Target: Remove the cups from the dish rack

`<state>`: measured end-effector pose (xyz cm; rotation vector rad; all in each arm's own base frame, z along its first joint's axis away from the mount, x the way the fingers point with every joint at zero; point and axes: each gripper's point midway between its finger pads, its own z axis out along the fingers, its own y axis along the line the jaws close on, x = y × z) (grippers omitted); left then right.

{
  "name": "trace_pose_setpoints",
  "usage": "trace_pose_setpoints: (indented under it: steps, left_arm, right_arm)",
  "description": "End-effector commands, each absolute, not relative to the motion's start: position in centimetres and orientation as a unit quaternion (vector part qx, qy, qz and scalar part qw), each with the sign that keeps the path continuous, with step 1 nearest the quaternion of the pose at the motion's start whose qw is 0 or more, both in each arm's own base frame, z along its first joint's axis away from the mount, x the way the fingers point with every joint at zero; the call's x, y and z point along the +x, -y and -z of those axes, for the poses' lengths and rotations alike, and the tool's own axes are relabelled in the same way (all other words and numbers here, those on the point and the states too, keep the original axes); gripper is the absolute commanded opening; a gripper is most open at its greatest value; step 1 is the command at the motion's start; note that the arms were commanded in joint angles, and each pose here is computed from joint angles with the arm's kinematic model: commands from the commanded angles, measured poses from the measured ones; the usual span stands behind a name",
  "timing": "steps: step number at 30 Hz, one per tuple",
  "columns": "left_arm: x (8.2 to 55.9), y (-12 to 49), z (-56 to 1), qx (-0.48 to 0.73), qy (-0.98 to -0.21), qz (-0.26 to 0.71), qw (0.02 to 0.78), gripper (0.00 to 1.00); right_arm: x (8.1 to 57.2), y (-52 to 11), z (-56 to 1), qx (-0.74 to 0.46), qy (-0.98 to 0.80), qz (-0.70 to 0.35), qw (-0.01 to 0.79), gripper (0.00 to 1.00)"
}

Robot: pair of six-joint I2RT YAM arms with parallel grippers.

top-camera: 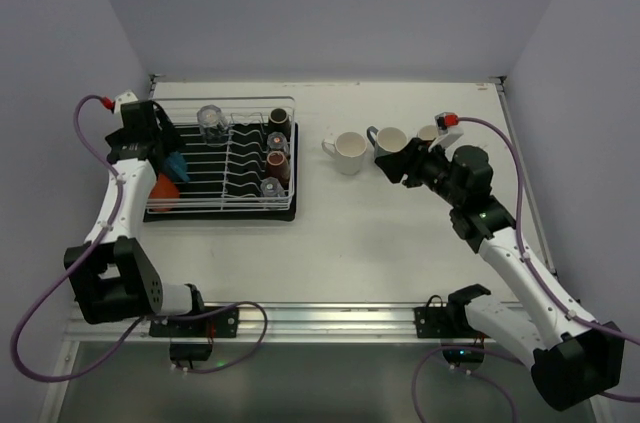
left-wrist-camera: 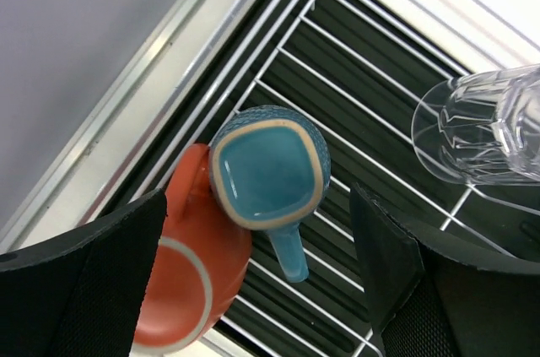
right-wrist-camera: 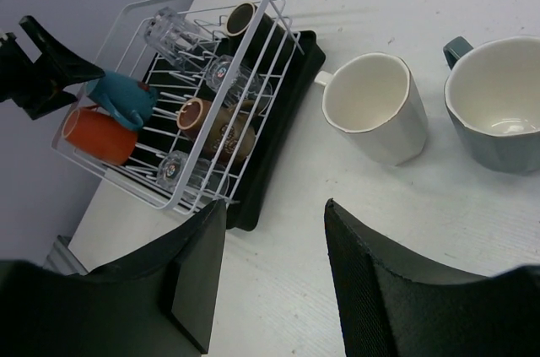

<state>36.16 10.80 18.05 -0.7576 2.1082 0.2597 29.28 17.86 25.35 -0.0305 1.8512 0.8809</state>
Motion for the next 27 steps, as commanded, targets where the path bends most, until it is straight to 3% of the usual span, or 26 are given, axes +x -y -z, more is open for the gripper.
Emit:
trace_pose_setpoints:
  steps: [1,16,27]
  left_arm:
    - [38.3,-11.1,-19.7,-0.298,-0.835,-0.092,0.452,0.91]
    - [40.6,-11.3,-15.8,-0.293,-0.856,-0.083,0.418,0.78]
    - [40.8,-10.4,-13.0,-0.292,-0.869,-0.060,0.395,0.86]
  right_arm:
    - [29.1,-18.7,-26.0,-0.026,-0.760,-0.387,0.522,0.53]
    - [29.3,-19.4,-25.3,-0.031,-0.767,-0.387,0.511,0.53]
    - [29.2,-19.5,-25.4,-0.032,-0.767,-0.386,0.512,0.54]
